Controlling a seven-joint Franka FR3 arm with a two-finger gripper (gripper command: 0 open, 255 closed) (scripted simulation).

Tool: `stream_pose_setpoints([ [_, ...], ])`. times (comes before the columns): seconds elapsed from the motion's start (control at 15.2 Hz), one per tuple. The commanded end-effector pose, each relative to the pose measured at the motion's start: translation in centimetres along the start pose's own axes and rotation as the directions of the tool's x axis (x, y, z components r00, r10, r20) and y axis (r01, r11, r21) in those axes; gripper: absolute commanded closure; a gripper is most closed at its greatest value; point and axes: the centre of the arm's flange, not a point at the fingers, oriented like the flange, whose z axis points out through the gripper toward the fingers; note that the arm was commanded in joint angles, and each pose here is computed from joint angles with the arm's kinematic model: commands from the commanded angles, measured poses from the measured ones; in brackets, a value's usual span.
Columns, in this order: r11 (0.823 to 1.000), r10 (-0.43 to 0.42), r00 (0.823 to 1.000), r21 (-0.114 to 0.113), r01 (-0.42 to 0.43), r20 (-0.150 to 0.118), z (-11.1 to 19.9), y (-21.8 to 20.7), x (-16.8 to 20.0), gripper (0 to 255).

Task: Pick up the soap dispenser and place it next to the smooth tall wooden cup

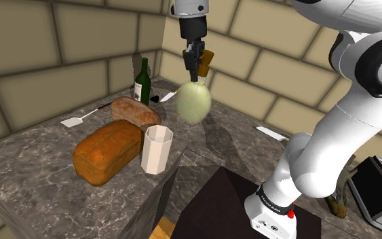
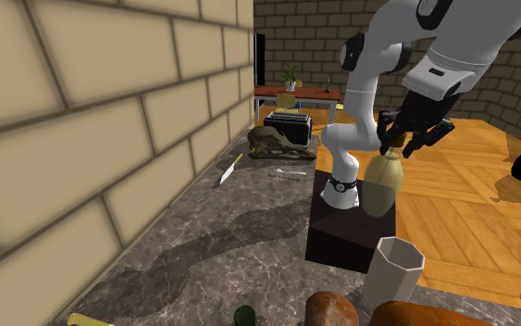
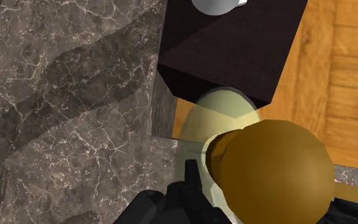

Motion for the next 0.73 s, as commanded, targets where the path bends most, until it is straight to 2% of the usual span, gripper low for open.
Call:
stream_pose_setpoints([
  [0.0,1.0,0.001,1.0,0.0,-0.001,0.0,-0.6,-2.8,0.6,255],
  [0.66,1.0,0.001,1.0,0.0,-0.001,0.0,-2.8,-15.5,3.5,255],
])
